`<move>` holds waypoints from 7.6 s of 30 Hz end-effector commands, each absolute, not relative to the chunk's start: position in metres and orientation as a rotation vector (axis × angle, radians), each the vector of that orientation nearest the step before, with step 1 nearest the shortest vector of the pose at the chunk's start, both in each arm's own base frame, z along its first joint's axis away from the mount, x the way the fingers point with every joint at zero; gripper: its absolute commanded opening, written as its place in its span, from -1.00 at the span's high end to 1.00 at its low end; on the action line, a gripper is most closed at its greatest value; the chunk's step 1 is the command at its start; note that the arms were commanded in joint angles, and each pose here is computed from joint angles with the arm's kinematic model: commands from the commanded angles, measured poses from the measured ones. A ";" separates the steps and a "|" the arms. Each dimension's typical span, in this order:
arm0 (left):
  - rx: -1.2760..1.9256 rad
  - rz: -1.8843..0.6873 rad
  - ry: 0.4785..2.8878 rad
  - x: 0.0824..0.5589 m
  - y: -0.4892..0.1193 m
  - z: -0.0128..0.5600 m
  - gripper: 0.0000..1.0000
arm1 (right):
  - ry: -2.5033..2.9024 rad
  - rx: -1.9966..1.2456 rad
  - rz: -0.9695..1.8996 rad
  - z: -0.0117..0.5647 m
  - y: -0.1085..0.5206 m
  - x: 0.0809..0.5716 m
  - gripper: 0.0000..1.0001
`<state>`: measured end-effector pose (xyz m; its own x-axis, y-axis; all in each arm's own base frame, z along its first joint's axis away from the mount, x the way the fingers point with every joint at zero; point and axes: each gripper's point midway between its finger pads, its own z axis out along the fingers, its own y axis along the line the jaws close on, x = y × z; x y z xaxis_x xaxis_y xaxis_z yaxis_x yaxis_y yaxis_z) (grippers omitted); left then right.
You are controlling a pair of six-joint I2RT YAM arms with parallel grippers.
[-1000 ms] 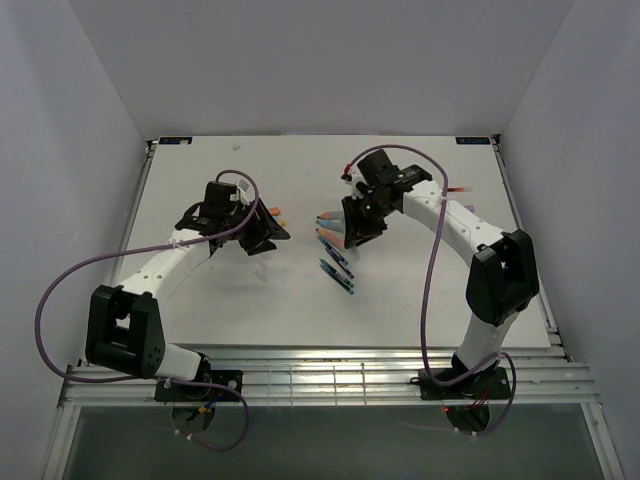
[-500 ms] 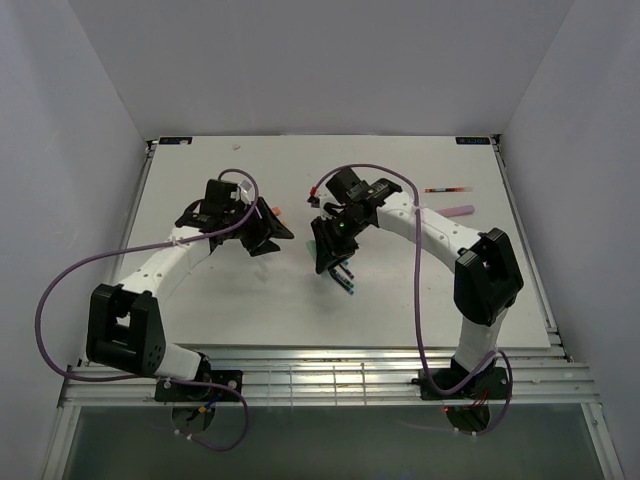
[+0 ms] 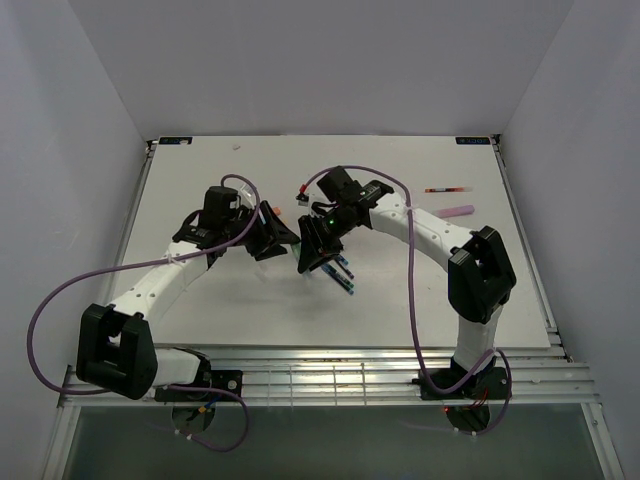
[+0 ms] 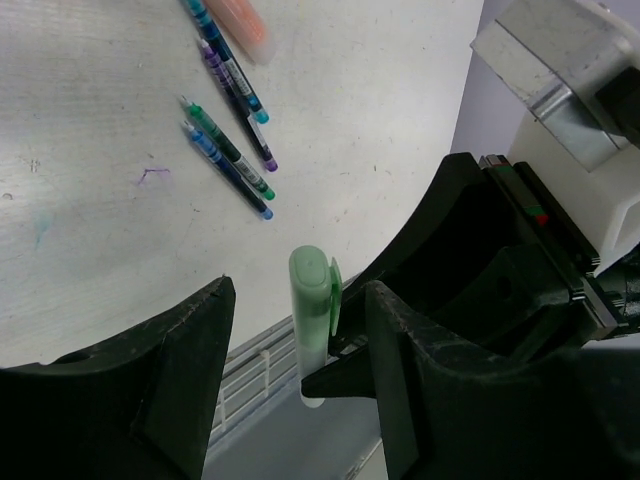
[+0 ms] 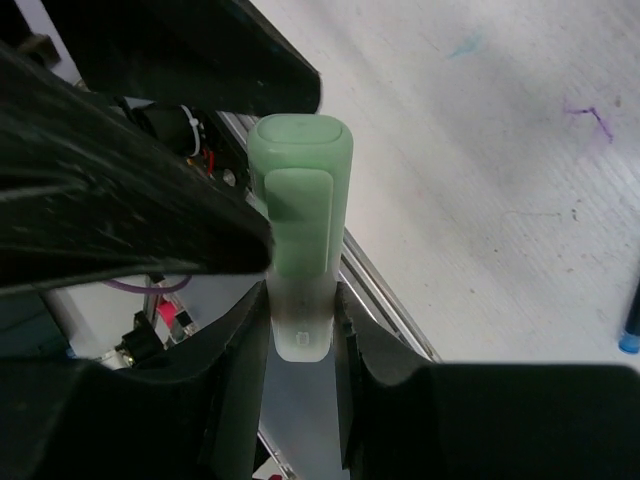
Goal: Open the pen caps
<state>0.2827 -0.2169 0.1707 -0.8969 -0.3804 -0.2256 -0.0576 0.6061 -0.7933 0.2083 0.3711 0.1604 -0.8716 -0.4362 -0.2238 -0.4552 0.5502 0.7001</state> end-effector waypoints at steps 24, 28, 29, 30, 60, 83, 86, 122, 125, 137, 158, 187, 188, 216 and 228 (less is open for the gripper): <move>-0.255 -1.168 2.458 0.276 -0.226 0.173 1.00 | 2.665 -0.782 1.401 0.189 0.408 0.207 0.34; -0.272 -1.155 2.459 0.277 -0.225 0.172 1.00 | 2.674 -0.784 1.406 0.187 0.409 0.207 0.23; -0.280 -1.147 2.455 0.280 -0.224 0.174 1.00 | 2.679 -0.784 1.399 0.184 0.408 0.207 0.24; -0.288 -1.139 2.458 0.280 -0.224 0.175 1.00 | 2.689 -0.782 1.394 0.182 0.406 0.206 0.26; -0.601 -0.878 2.456 0.353 -0.154 0.149 1.00 | 2.849 -1.049 0.977 0.111 0.311 0.147 0.85; -0.946 -0.661 2.700 0.234 -0.122 0.043 0.88 | 2.795 -1.256 0.415 0.026 0.297 0.218 0.85; -0.941 -0.653 2.706 0.239 -0.122 0.039 0.70 | 2.794 -1.256 0.418 0.024 0.301 0.221 0.84; -0.845 -0.619 2.661 0.269 -0.119 0.047 -0.10 | 2.640 -1.088 0.314 0.084 0.323 0.279 -0.01; -0.778 -0.642 2.598 0.274 -0.119 0.067 -0.10 | 2.630 -0.952 0.353 0.113 0.324 0.302 -0.05; -0.674 -0.768 2.484 0.286 -0.130 0.102 -0.11 | 2.645 0.141 0.331 0.159 0.178 0.437 -0.16; -0.562 -0.927 2.456 0.298 -0.152 0.114 -0.10 | 2.481 1.046 0.066 0.090 -0.022 0.508 -0.49; -0.519 -0.924 2.486 0.304 -0.155 0.111 -0.09 | 2.608 1.203 -0.076 0.016 -0.009 0.484 -0.49; -0.515 -0.925 2.488 0.304 -0.155 0.111 -0.09 | 2.612 1.206 -0.078 0.015 -0.008 0.482 -0.46; -0.581 -1.116 2.475 0.292 -0.173 0.147 -0.10 | 2.763 0.529 0.003 0.088 0.074 0.377 0.85; -0.475 -1.354 2.386 0.311 -0.212 0.201 -0.18 | 2.698 -0.607 0.792 0.161 0.283 0.268 0.85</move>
